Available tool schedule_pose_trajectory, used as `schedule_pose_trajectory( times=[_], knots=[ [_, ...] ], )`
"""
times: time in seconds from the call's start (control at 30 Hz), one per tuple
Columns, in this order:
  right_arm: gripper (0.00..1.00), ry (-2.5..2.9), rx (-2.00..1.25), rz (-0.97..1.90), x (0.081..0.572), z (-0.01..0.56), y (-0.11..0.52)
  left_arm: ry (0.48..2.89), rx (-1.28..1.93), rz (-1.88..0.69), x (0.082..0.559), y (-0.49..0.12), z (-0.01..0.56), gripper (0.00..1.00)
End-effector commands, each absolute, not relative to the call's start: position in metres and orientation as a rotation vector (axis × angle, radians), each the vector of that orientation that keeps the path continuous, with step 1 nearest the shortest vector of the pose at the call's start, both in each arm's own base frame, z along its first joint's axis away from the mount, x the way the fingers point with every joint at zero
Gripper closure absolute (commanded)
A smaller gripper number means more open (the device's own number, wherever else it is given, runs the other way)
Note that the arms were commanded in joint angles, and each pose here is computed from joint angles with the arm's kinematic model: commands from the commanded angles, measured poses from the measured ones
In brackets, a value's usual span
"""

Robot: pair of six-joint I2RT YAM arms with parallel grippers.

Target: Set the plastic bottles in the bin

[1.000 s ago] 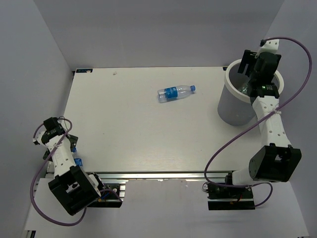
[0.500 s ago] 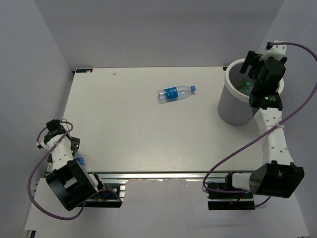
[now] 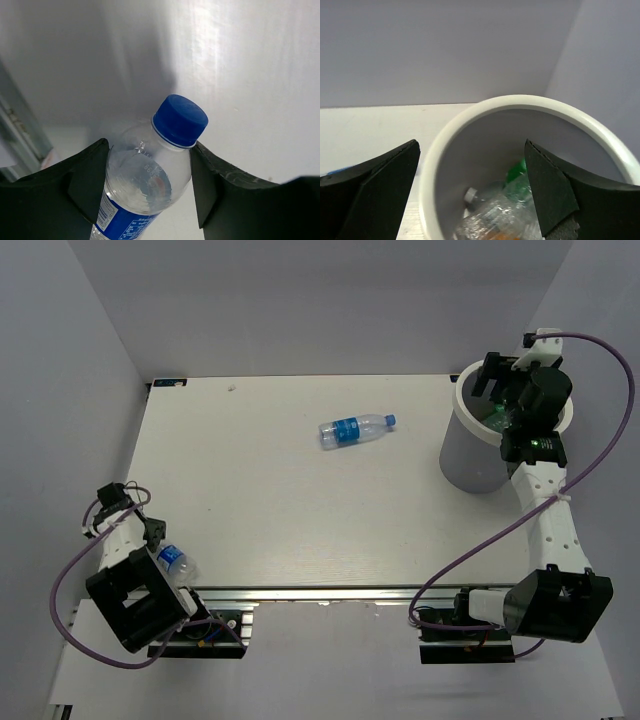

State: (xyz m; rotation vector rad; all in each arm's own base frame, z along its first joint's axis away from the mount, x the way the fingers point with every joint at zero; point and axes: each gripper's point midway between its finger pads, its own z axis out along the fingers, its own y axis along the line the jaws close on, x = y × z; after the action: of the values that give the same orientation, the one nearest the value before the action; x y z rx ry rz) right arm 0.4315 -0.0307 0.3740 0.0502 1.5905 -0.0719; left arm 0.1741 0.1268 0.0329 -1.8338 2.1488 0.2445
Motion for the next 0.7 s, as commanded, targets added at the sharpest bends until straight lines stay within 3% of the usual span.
schedule_pose_trajectory(
  times=[0.0, 0.07, 0.17, 0.47, 0.67],
  knots=[
    [0.11, 1.523, -0.185, 0.101, 0.419, 0.393, 0.015, 2.127, -1.692, 0.032, 0.215, 0.116, 0.049, 0.68],
    [0.11, 1.534, -0.262, 0.167, 0.413, 0.392, 0.044, 2.140, -1.574, -0.007, 0.243, 0.101, 0.067, 0.85],
    [0.11, 1.523, -0.426, 0.149, 0.402, 0.396, 0.098, 2.140, -1.354, -0.022, 0.292, 0.074, 0.109, 0.99],
    [0.11, 1.407, -0.775, 0.559, 0.344, 0.384, 0.227, 2.021, -0.883, -0.377, 0.411, -0.050, 0.221, 1.00],
    [0.11, 1.469, -0.750, 0.896, 0.319, 0.347, 0.299, 1.926, -0.650, -0.647, 0.436, -0.154, 0.279, 1.00]
  ],
)
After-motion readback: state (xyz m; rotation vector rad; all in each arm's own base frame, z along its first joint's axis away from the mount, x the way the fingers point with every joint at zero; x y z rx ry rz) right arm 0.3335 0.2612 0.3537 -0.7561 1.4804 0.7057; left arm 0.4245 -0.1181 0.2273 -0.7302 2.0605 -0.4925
